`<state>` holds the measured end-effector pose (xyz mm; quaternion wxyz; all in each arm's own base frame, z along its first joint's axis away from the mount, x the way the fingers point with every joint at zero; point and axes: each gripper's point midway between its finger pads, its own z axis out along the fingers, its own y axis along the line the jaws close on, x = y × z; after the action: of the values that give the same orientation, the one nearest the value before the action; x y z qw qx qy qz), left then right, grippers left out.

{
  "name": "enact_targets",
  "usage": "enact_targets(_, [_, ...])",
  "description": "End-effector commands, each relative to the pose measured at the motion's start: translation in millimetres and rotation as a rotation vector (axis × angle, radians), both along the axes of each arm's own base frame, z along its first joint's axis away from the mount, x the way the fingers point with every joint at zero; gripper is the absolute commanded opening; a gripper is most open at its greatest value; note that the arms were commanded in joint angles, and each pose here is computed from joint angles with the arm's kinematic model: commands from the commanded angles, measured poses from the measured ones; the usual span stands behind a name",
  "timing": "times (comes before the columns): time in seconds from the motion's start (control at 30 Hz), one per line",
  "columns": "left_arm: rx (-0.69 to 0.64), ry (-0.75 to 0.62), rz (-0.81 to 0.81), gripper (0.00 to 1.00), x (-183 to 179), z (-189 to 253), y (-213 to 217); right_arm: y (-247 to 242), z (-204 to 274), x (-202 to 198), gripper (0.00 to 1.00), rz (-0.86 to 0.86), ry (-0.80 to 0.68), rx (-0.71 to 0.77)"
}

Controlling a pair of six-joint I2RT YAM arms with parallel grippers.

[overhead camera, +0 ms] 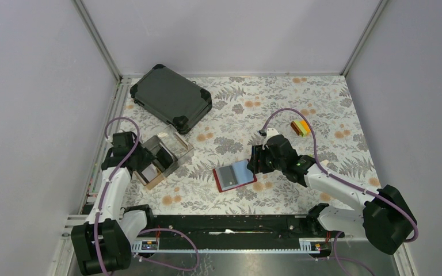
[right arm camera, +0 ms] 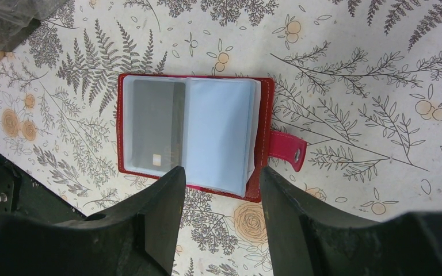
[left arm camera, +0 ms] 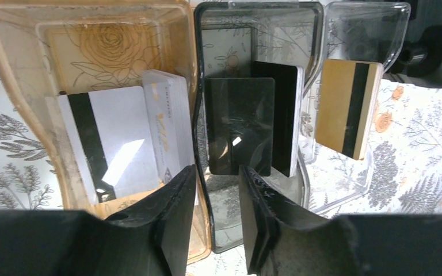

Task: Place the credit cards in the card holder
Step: Pick up the credit card from the storage box.

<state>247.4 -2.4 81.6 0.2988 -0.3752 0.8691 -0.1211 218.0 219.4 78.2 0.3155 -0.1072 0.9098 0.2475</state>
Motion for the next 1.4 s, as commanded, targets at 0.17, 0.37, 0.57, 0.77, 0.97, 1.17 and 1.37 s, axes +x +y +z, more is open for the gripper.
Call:
enact_targets(0.17, [0.100,-0.063,0.124,0.56,-3,19,26,0,1,2,0.57,0.001,-0.007,0.008])
enact_targets(0.37, [0.019,-0.031,0.077,0.60,2,5,14,0,1,1,0.58,0.007,-0.010,0.007])
enact_targets(0.57, [-0.057,-0.010,0.021,0.61,10,-7,0,-1,1,0,0.58,0.007,-0.008,0.013])
enact_targets(0.77, [-0.054,-0.001,0.025,0.58,10,-9,1,-1,2,0,0.58,0.004,-0.010,0.015])
enact_targets(0.97, [-0.035,-0.043,0.035,0.52,12,0,4,0,1,-1,0.58,0.009,-0.005,0.014])
enact_targets(1.17, [-0.021,-0.044,0.042,0.45,11,3,7,0,-1,-1,0.58,0.012,-0.002,0.011])
enact_targets(1.37, [-0.014,-0.023,0.051,0.35,7,0,8,1,-4,-1,0.58,0.014,0.009,0.007])
